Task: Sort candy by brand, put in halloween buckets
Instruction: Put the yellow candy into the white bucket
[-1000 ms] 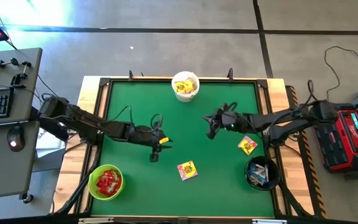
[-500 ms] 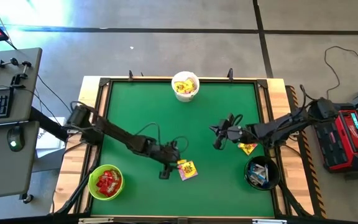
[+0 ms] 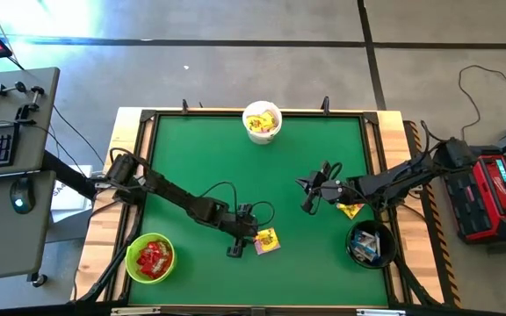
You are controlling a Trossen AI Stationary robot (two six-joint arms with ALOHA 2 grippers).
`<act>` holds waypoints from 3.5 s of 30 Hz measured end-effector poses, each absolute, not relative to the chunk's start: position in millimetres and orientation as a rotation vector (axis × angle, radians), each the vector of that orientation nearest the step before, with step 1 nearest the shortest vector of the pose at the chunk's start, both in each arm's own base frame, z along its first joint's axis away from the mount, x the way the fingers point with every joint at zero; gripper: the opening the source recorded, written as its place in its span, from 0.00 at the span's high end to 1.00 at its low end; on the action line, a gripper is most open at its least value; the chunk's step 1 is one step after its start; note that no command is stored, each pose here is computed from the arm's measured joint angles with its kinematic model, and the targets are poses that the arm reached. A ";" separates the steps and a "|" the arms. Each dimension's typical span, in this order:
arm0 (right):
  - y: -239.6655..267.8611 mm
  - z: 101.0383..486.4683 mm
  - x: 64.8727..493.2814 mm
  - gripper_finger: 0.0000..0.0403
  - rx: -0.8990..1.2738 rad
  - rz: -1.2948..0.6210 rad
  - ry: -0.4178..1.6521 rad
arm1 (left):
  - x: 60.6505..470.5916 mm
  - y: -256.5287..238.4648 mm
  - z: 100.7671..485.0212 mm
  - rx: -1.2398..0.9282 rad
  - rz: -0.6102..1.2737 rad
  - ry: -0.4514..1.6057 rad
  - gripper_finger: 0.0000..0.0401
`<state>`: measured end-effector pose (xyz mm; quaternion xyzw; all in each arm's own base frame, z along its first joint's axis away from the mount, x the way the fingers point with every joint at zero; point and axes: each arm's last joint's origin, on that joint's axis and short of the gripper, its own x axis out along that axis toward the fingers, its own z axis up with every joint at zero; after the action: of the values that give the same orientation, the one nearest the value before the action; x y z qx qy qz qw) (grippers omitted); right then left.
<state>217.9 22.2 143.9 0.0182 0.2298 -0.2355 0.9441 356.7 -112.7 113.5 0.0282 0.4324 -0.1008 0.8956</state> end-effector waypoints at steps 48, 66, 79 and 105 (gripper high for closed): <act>22.5 146.3 220.3 1.00 0.048 -0.491 0.430 | 337.8 138.9 261.3 -0.077 0.632 0.636 1.00; 23.1 146.1 220.5 0.97 0.033 -0.464 0.440 | 338.4 181.5 226.7 -0.067 0.667 0.858 0.92; 24.5 166.2 214.0 0.54 0.058 -0.421 0.699 | 354.6 143.0 224.3 0.092 0.621 0.773 0.68; 40.0 171.7 169.2 0.59 0.298 -0.318 1.519 | 293.7 37.7 221.9 0.206 0.390 0.447 0.67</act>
<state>169.2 40.0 171.7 0.1341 0.6828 -0.1432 0.7038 293.7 37.7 221.9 0.1014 0.2196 0.1917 0.9512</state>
